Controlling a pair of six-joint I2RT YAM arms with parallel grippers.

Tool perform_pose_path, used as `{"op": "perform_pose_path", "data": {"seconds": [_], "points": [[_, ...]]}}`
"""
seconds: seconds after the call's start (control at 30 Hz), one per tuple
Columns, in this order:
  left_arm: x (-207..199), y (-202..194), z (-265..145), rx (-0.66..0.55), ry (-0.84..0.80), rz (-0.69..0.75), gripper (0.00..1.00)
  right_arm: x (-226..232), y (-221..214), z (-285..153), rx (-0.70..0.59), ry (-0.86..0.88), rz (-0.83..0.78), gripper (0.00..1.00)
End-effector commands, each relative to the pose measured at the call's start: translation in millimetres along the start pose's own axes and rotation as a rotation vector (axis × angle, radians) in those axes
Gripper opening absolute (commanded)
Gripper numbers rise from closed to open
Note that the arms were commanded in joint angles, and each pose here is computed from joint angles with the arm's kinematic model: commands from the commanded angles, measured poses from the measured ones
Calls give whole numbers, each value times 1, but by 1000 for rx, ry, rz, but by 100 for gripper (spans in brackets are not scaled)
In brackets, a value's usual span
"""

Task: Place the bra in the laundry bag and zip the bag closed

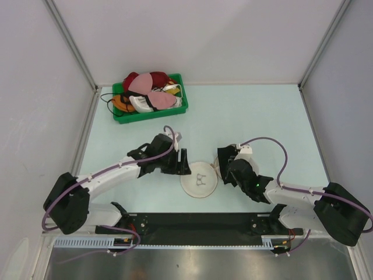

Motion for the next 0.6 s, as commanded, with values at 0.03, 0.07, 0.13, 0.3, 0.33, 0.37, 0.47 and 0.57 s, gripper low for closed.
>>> {"op": "perform_pose_path", "data": {"seconds": [0.03, 0.07, 0.13, 0.3, 0.33, 0.37, 0.47, 0.57], "points": [[40, -48, 20, 141, 280, -88, 72, -3, 0, 2, 2, -13, 13, 15], [41, -48, 22, 137, 311, -79, 73, -3, 0, 2, 7, -13, 12, 15], [39, -48, 31, 136, 372, -52, 74, -4, -1, 2, 9, -15, 11, 15], [39, -56, 53, 171, 514, -20, 73, -4, 0, 1, 14, -9, 15, 15], [38, -59, 57, 181, 522, -19, 72, -4, -1, 0, 18, -8, 11, 15], [35, -64, 61, 195, 528, -2, 70, -4, -1, 0, 17, -12, 10, 15], [39, -73, 74, 227, 579, -15, 64, -6, -1, 0, 16, -23, 9, 15], [46, -78, 82, 232, 622, -13, 50, -8, -1, 1, 17, -38, 9, 15]]}}
Point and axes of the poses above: each gripper's point midway between its finger pads, its own z axis out along the fingers, its own x axis along the line the jaws close on, y = z × x, the point moved 8 cm from there along -z, back along the fingers, and after that the axes turned 6 degrees about z, right-handed, at the moved point
